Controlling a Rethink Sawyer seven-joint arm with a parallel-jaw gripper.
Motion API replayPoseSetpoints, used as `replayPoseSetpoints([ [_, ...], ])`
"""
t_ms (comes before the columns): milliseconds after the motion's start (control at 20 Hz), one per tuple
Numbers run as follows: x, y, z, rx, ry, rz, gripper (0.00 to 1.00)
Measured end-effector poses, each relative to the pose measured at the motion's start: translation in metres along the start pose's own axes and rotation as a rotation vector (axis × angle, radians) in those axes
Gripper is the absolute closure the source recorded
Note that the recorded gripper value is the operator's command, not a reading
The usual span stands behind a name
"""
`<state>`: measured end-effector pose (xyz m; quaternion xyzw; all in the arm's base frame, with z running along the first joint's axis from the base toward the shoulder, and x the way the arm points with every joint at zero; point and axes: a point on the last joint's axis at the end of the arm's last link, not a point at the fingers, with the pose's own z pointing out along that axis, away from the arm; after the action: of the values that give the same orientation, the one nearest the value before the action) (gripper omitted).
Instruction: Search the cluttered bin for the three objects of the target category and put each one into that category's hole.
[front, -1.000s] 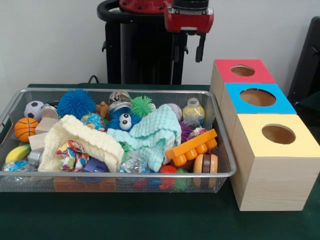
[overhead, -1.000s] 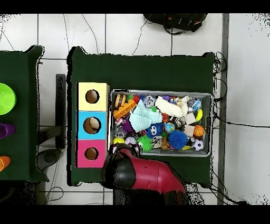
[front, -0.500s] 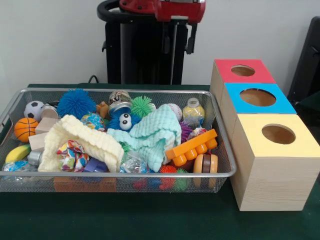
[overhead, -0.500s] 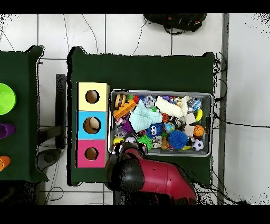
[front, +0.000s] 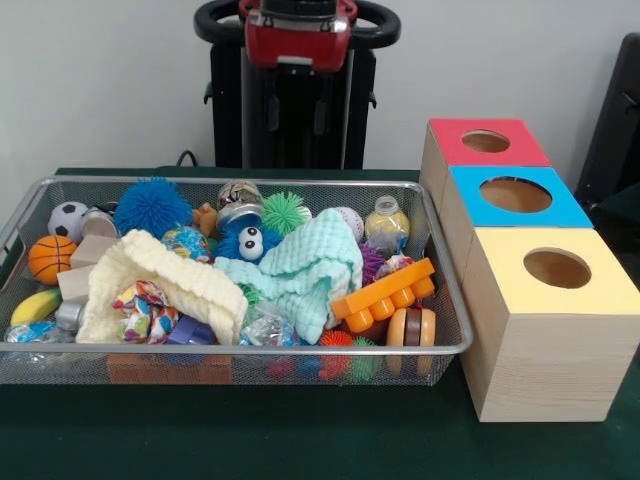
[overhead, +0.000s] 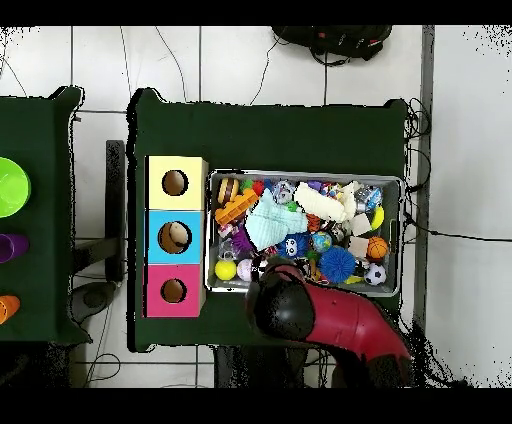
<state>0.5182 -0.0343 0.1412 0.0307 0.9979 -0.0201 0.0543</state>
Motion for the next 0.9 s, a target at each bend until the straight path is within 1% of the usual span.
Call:
replayPoseSetpoints([
  [100, -0.005, -0.009, 0.008, -0.002, 0.001, 0.000, 0.00],
  [200, -0.004, -0.016, 0.016, -0.005, 0.009, -0.007, 0.00],
  [300, 0.001, -0.022, 0.025, -0.005, 0.019, -0.021, 0.00],
  [400, 0.010, -0.029, 0.036, 0.001, 0.025, -0.044, 0.00],
  [450, 0.016, -0.034, 0.044, 0.005, 0.023, -0.066, 0.00],
  [500, 0.019, -0.036, 0.048, 0.007, 0.020, -0.075, 0.00],
  [550, 0.025, -0.041, 0.057, 0.011, 0.009, -0.096, 0.00],
  [600, 0.028, -0.044, 0.061, 0.012, 0.004, -0.103, 0.00],
  [650, 0.034, -0.049, 0.069, 0.014, -0.009, -0.121, 0.00],
  [900, 0.052, -0.068, 0.092, 0.011, -0.048, -0.159, 0.00],
])
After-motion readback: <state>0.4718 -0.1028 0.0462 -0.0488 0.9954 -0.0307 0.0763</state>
